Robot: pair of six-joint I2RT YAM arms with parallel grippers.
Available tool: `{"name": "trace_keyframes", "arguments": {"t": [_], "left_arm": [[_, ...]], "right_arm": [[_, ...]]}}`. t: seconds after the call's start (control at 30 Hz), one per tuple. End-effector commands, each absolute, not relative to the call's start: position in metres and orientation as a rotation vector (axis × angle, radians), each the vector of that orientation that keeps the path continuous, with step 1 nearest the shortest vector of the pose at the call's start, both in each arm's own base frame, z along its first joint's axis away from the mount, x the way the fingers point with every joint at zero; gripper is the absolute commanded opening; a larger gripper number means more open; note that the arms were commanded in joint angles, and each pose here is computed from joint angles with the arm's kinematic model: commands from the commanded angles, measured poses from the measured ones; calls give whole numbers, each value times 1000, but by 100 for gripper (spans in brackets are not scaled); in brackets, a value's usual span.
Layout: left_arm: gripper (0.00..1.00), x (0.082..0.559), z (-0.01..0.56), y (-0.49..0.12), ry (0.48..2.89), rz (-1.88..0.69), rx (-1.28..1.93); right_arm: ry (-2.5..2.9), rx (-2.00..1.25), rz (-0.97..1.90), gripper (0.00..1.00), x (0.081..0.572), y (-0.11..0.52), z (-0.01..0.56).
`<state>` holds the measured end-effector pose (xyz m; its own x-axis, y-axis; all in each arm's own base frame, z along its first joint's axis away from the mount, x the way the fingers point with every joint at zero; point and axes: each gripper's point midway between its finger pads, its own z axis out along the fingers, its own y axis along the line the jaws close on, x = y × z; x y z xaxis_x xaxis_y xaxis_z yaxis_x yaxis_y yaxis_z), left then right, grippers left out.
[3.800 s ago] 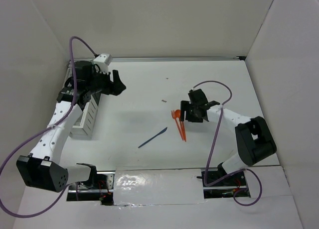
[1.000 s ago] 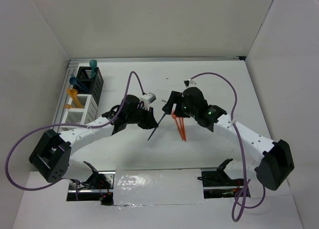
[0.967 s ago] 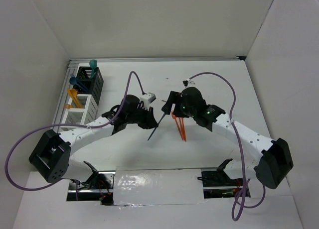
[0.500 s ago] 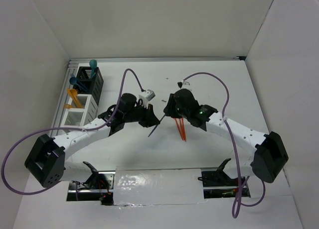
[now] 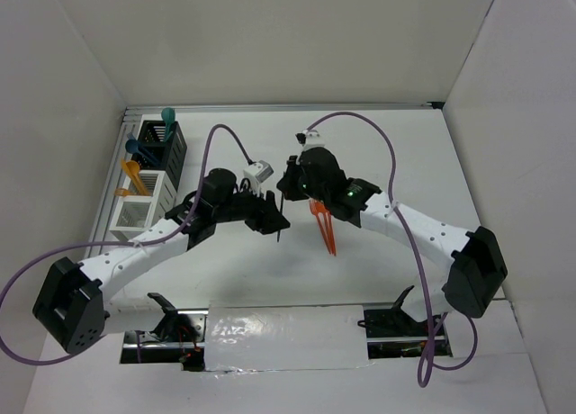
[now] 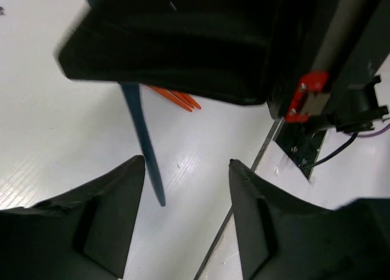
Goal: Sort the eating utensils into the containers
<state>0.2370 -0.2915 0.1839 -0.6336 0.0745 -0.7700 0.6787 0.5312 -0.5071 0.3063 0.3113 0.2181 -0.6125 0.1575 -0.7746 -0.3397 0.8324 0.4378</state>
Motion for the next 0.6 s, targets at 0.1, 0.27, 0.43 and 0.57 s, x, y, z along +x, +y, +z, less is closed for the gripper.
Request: {"name": "trace_keyframes", "arguments": {"t": [0.1, 0.27, 0.43, 0.57], "left_arm": [[72, 254, 229, -279, 1920, -1096, 614], [67, 263, 223, -280, 1927, -1073, 640], [50, 263, 221, -283, 1919, -1104, 646], [27, 265, 226, -284, 1901, -1112, 632]], "right_arm": [[1999, -274, 865, 0, 301, 340, 261], [1978, -249, 948, 0, 294, 346, 275], [1975, -241, 979, 0, 291, 350, 278], [1986, -250, 997, 0, 286, 354, 279]]}}
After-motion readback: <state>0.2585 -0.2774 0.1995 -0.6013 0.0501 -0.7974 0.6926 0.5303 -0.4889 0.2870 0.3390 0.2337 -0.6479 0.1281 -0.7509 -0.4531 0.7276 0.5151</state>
